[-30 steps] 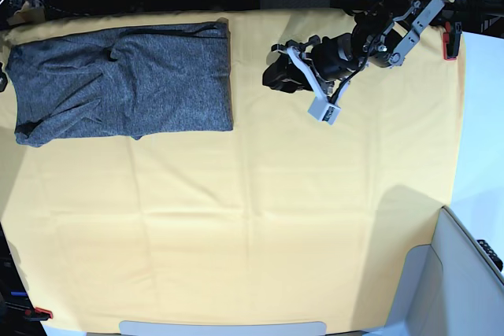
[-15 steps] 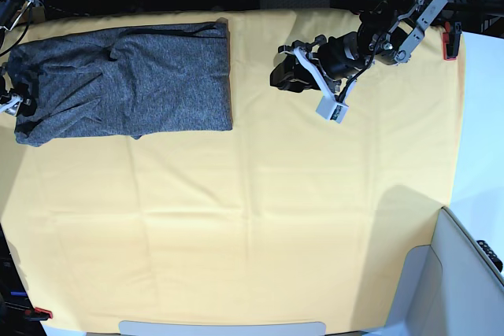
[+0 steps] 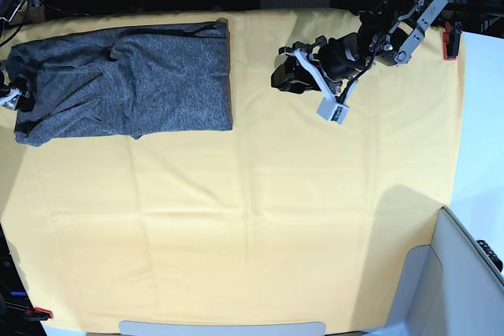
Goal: Fold the T-shirt properly
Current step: 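Grasp the opposite shirt end with the right gripper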
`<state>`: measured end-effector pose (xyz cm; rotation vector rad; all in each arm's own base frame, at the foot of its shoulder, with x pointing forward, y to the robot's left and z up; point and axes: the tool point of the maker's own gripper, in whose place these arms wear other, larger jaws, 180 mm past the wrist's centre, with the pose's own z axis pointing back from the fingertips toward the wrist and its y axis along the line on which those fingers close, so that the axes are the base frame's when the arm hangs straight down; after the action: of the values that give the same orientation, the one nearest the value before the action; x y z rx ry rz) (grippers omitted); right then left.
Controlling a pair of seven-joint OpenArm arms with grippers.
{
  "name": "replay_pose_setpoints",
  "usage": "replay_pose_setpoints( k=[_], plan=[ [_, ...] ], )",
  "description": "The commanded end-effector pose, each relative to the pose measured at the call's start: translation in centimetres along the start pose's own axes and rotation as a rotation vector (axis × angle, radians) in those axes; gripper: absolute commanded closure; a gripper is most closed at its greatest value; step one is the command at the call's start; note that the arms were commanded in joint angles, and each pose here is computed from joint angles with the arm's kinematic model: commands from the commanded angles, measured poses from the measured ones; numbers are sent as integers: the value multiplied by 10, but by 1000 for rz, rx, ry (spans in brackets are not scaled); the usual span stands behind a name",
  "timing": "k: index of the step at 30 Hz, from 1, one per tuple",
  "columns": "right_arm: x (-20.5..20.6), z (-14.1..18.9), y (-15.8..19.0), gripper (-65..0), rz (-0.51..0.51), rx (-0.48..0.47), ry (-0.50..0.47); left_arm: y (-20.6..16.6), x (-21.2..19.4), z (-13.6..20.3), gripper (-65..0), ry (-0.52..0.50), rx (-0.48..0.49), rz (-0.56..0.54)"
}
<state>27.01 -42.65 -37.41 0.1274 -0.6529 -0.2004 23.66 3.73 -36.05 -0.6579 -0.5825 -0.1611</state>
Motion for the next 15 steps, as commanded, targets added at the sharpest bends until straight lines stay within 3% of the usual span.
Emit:
replay_pose_setpoints(
  k=[1,9,15],
  plan=[
    [7,8,-11,-344,20,-39,4,-1,12,4,-206,-36,-8,-18],
    [7,6,-23,-344,76,-117,-3,-1,12,4,-206,-36,-8,-18],
    [-8,-5,-17,-344,83,-124,29,-1,12,4,-206,-36,-8,-18]
  ],
)
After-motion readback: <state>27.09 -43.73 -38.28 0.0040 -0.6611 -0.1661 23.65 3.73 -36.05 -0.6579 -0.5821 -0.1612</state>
